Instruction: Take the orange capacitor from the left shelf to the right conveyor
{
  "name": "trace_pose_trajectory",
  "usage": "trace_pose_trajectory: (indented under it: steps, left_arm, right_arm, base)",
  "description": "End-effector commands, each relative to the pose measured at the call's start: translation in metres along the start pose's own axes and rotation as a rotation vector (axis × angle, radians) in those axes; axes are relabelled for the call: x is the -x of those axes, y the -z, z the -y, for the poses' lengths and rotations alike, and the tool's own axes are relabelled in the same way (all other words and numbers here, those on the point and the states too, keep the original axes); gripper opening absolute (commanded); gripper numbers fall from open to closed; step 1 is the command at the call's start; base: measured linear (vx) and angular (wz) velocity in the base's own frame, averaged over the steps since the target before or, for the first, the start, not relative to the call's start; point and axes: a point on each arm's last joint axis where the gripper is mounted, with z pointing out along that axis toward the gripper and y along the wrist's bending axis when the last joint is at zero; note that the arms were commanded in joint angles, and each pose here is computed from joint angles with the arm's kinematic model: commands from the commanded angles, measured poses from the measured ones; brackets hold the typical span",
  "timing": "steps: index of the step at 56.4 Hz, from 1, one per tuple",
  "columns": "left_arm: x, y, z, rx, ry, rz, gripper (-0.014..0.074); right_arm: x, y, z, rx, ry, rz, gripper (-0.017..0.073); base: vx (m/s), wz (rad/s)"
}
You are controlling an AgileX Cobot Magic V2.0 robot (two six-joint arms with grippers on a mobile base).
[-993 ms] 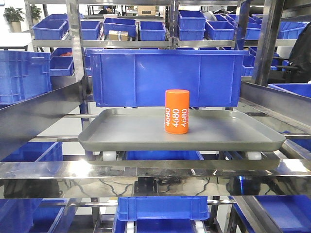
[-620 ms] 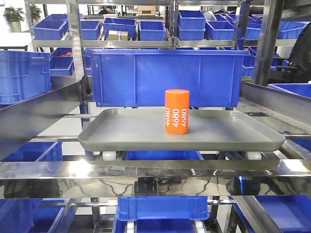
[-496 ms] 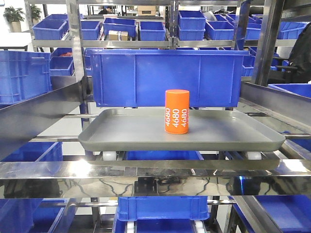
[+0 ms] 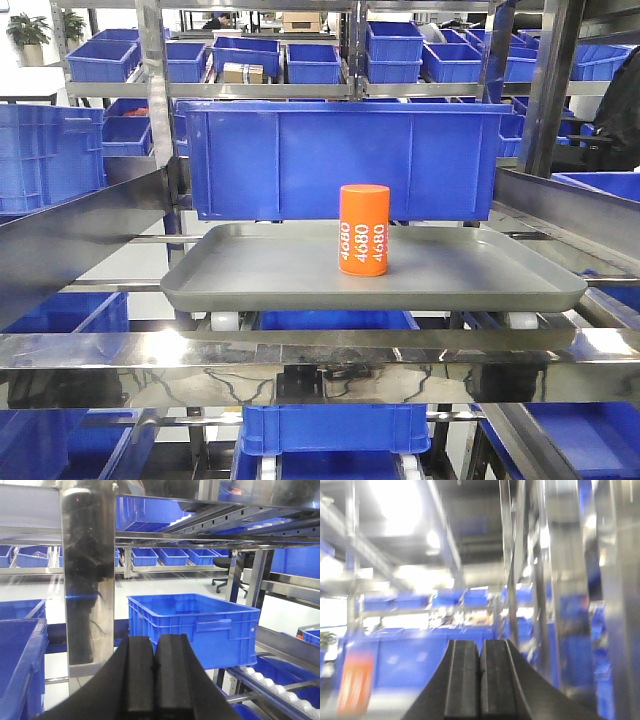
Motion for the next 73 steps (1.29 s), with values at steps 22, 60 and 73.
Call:
trace_pose_trajectory:
  steps: [22,60,73]
  left_arm:
    - [0.018,0.002,0.002,-0.017,0.011,0.115,-0.0006]
    - [0.018,0.002,0.002,-0.017,0.011,0.115,-0.0006]
    - [0.018,0.002,0.002,-0.017,0.011,0.115,-0.0006]
  right_arm:
    - [0.052,-0.096,-0.003,-0.001,0.036,-0.023,-0.0005]
    - [0.049,-0.094,-0.002,-0.010,-0.010,-0.066,0.0730]
    - [0.036,-0.096,-0.003,-0.005,-0.055,-0.183,0.0676]
  base:
    - [0.00,0.00]
    - [0.00,0.00]
    - [0.00,0.00]
